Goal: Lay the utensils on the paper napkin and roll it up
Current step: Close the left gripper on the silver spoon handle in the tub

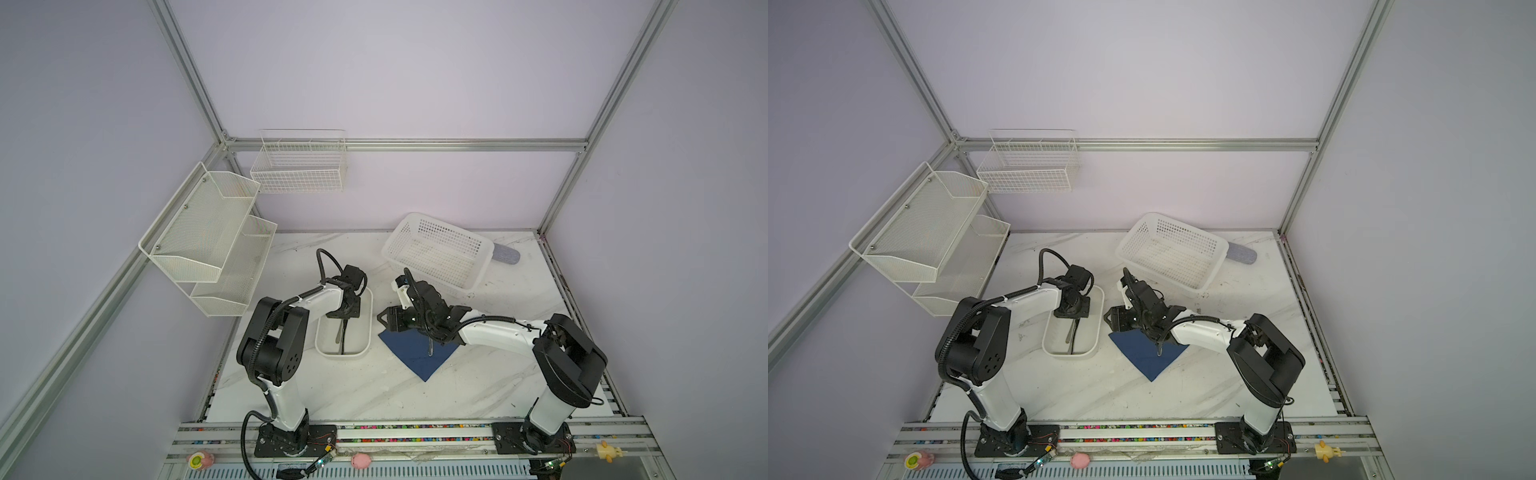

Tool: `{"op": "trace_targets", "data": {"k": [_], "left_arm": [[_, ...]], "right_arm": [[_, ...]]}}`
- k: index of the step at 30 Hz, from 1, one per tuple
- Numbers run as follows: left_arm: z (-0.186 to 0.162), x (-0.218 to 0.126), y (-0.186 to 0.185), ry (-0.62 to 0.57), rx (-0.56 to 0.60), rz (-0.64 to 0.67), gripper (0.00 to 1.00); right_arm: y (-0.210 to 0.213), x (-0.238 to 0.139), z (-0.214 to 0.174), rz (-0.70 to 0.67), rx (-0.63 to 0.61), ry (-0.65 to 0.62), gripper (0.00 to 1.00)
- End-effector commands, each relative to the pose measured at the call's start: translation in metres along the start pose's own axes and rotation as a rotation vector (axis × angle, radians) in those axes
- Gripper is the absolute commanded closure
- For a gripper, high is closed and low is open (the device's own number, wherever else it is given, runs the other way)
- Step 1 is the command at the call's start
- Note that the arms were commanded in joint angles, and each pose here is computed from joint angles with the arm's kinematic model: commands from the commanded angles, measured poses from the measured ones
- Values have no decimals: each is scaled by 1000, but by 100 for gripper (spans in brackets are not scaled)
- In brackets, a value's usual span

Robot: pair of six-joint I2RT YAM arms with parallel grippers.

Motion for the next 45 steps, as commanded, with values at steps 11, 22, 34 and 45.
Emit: {"op": "trace_targets", "data": {"k": [11,22,34,45], "left_arm": [[11,-23,8,-93,-83,-26,100],[2,-4,11,-15,-143,-138,100],[-5,7,14,19,-140,-101,100],[-12,17,14,51,-132,-81,100]], "right_arm": [[7,-3,8,6,-7,-49,44],[8,-5,10,-3,-12,-52,44],[6,-4,8,-13,-9,-48,44],[5,-4,7,-24,-16,-39,44]]}}
Point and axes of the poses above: each gripper's point midway between its finger pads, its own x axis out along the fingers, its own y axis along the line the jaws close on, z = x × y, the point moved 9 cm from there along -x, back along the fingers
